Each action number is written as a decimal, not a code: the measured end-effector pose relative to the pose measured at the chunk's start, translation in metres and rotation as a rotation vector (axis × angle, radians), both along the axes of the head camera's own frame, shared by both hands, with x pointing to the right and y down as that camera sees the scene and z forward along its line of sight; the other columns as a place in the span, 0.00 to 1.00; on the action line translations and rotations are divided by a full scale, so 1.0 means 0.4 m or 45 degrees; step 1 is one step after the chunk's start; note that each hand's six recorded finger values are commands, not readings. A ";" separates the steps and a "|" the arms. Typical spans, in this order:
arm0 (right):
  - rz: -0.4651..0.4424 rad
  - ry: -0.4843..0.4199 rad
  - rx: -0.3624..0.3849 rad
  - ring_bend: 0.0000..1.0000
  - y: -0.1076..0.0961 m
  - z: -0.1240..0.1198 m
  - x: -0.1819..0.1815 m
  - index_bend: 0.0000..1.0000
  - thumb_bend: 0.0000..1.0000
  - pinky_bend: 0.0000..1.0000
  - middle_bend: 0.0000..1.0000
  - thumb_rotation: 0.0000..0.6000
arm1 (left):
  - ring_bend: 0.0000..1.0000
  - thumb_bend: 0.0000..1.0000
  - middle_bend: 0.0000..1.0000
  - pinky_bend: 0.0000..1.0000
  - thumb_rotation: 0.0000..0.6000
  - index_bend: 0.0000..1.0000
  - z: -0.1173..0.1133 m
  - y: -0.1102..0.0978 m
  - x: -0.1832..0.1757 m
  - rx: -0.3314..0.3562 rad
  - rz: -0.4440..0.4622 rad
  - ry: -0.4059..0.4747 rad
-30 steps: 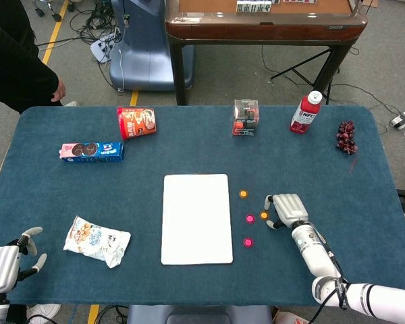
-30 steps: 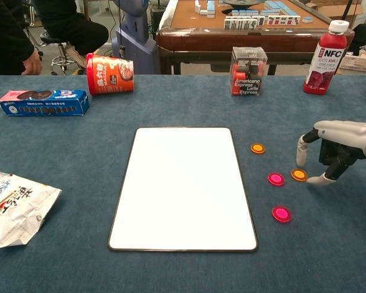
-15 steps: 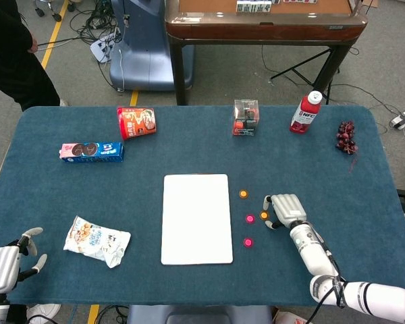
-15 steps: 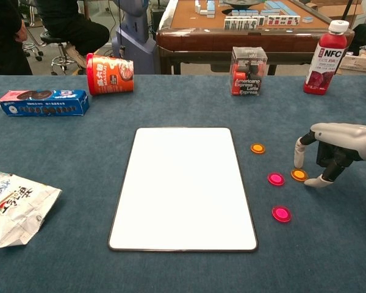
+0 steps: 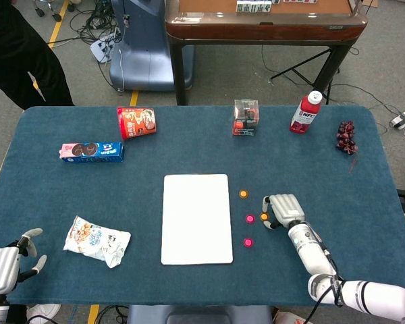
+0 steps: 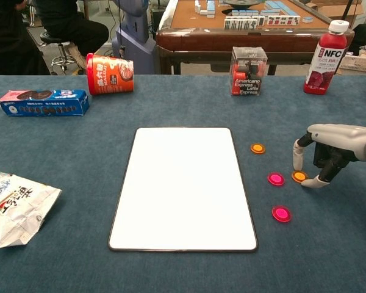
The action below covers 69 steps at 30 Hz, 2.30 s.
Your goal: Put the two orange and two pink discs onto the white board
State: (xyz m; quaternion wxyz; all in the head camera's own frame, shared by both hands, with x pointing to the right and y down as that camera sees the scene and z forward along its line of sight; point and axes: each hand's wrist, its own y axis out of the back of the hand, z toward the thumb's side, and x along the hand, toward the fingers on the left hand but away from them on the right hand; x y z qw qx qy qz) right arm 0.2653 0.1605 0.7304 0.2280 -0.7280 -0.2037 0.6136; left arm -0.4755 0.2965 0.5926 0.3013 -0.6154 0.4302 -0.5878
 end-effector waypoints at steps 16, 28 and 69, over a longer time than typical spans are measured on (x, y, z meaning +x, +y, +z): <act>0.024 -0.049 0.056 1.00 -0.030 -0.052 -0.001 0.55 0.29 1.00 1.00 1.00 | 0.56 0.31 0.62 0.75 1.00 0.33 -0.001 -0.007 0.000 0.006 -0.001 -0.001; -0.114 -0.206 0.160 1.00 -0.059 -0.181 -0.117 0.55 0.29 1.00 1.00 1.00 | 0.56 0.31 0.62 0.75 1.00 0.33 -0.011 -0.038 0.002 0.034 0.004 -0.001; -0.293 -0.255 0.018 1.00 0.049 -0.096 -0.366 0.30 0.00 1.00 1.00 1.00 | 0.56 0.31 0.62 0.75 1.00 0.34 -0.011 -0.005 -0.019 0.009 -0.035 -0.007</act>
